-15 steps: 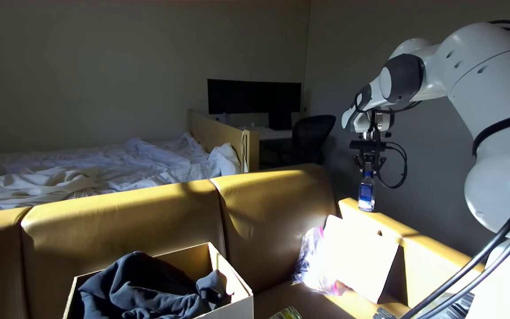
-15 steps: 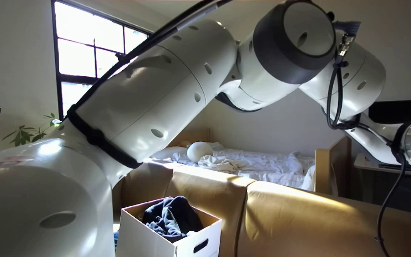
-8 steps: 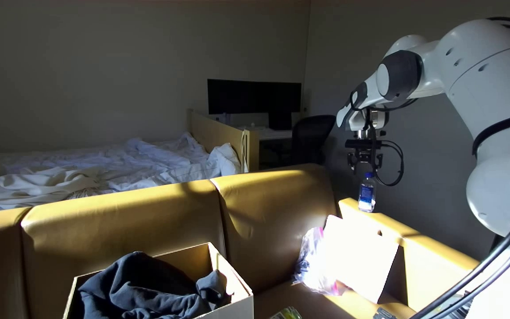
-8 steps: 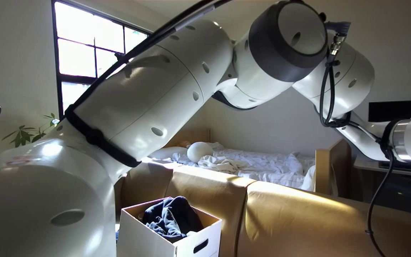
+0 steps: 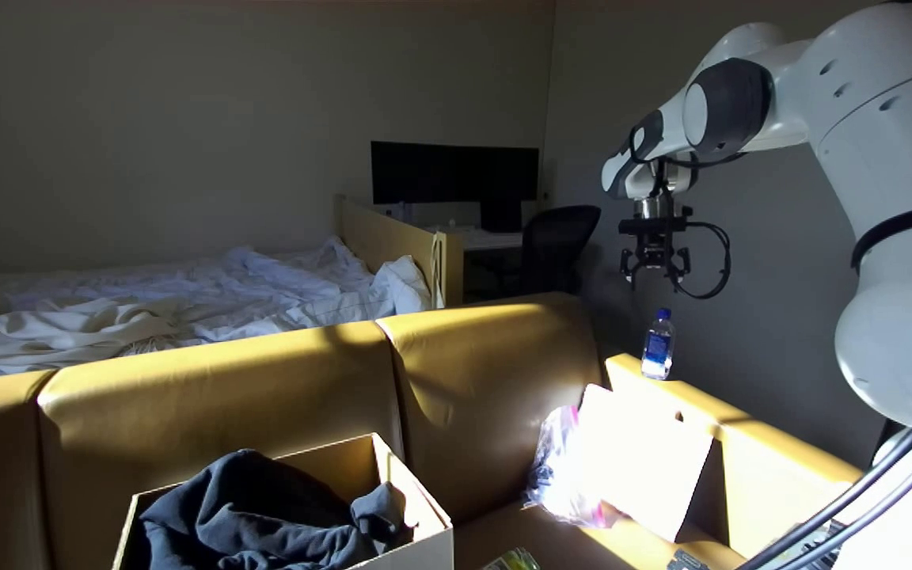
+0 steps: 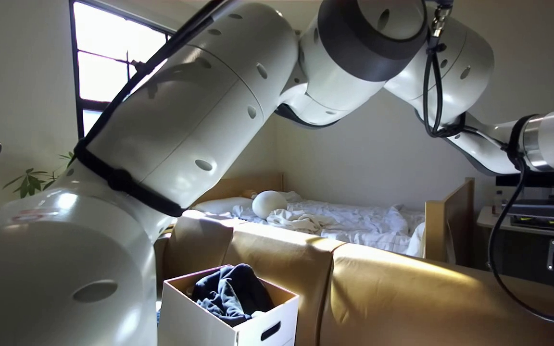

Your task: Pick up the bottle from the box and put it on the sofa

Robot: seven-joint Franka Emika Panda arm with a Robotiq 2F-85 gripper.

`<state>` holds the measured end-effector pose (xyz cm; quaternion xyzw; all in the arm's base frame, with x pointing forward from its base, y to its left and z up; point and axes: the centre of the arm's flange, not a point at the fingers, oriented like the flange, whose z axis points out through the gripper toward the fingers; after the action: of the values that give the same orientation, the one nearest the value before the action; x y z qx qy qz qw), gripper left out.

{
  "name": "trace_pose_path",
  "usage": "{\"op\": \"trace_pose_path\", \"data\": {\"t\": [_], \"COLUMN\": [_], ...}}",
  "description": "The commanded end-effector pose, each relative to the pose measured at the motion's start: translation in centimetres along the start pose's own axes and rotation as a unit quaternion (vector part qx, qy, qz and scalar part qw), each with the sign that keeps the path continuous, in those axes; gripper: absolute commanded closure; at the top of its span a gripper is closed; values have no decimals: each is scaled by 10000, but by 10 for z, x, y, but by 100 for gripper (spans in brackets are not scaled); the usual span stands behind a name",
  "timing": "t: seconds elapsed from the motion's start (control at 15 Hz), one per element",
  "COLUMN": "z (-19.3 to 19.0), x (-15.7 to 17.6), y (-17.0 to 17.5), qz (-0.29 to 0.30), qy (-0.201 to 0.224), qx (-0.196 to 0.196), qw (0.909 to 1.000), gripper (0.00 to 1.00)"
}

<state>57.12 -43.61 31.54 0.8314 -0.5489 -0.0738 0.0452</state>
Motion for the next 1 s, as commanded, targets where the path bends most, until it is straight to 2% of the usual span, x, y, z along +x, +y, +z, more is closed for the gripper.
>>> {"op": "trace_pose_path", "data": {"t": [0.0, 0.27, 0.53, 0.73, 0.93], "z": [-33, -58, -74, -79, -85], "x": [-13, -14, -36, -52, -76], "y": [-1, -10, -27, -47, -67], "qz": [-212, -285, -862, -1370, -1967], "qy": [-139, -154, -249, -109, -75], "qx": [-112, -109, -49, 165, 270], "qw": [9996, 9994, 9960, 9904, 9801], "gripper": [0, 0, 0, 0, 0]}}
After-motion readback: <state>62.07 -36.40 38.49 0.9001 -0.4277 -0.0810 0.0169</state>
